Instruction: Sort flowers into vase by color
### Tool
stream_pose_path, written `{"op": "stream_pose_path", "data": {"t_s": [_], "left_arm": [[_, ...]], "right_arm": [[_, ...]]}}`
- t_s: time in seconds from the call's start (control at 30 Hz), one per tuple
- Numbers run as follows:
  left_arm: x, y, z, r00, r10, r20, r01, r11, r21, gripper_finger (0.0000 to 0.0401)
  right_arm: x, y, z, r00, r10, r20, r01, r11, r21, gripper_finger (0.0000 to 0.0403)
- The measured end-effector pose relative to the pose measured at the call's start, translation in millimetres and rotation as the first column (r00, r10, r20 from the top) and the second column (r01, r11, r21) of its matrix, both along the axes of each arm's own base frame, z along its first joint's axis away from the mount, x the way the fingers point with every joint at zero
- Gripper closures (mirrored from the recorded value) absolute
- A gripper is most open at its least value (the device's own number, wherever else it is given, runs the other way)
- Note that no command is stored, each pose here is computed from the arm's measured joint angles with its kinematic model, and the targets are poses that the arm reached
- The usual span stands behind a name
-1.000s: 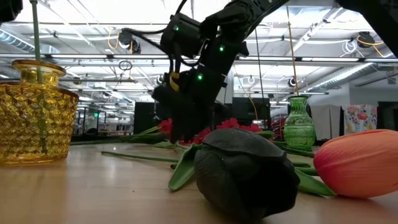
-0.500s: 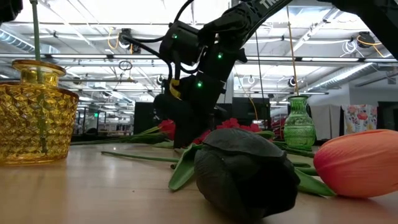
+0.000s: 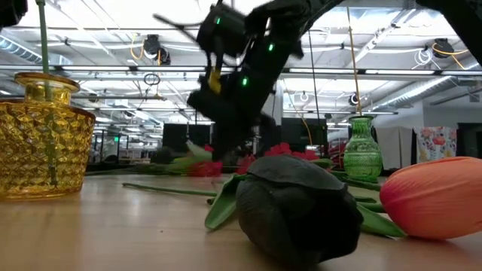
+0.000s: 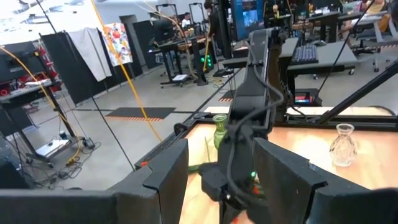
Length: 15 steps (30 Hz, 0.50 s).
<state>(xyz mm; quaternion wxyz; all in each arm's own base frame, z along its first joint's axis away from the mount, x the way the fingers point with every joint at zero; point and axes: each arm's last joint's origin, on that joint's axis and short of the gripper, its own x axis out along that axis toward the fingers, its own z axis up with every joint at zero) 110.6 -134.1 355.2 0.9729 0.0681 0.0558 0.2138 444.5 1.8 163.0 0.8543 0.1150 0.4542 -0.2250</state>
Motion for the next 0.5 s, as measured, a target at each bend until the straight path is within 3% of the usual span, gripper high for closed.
{"op": "stream_pose_path", "data": {"t_s": [0.2,0.5], "left_arm": [[3,-5,7,1.0,-0.008,0.013,0.008,1.0,-0.003,0.0214],[-1,-17,20,0.996,-0.066,0.052,0.068,0.997,-0.037,0.0214]], "right_arm": [[-17,20,46,0.999,0.012,0.044,-0.008,0.997,-0.076,0.0402],[-55,75,138,0.948,0.092,0.305,-0.022,0.974,-0.225,0.0402]]}}
